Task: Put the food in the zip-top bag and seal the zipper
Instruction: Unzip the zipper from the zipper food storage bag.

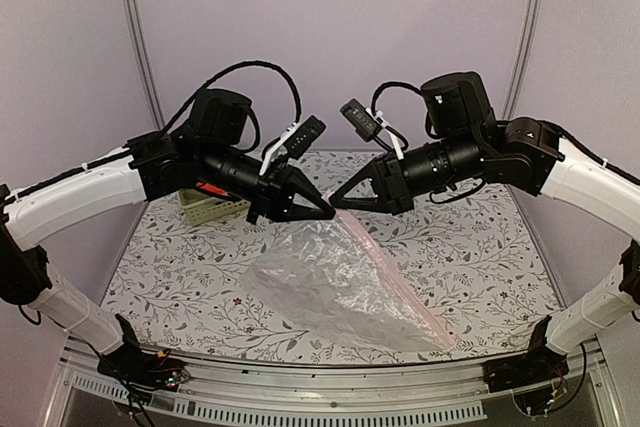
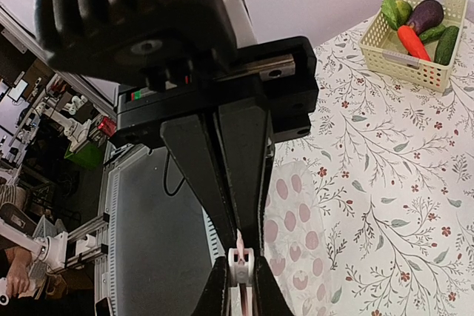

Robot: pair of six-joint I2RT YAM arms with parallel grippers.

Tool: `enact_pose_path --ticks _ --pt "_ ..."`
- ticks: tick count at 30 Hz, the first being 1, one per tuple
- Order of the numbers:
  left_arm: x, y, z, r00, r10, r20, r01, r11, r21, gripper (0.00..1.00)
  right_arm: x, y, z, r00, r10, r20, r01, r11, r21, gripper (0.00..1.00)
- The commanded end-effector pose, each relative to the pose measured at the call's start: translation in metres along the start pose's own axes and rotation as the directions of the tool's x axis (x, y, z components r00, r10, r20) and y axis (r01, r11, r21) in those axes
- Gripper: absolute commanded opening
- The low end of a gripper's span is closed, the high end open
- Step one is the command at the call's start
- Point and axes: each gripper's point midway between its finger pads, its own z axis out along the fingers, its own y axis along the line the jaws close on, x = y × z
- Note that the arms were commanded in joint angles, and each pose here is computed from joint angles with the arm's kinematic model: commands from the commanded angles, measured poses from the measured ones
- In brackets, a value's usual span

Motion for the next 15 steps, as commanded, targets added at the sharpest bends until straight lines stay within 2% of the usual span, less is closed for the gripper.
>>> enact_pose_path --ticks 1,15 --pt "-0.001 0.006 -0.005 1.0 -0.001 0.013 0.001 1.0 -0.026 0.0 0.0 0.003 -0.001 1.0 -0.009 0.013 0.009 1.0 -0.003 0.0" --pt "-0.009 0.013 -0.017 0.999 0.012 0.047 -0.01 0.998 -0.06 0.0 0.007 -0.002 -0.009 1.0 -0.019 0.006 0.018 0.999 0.042 0.0"
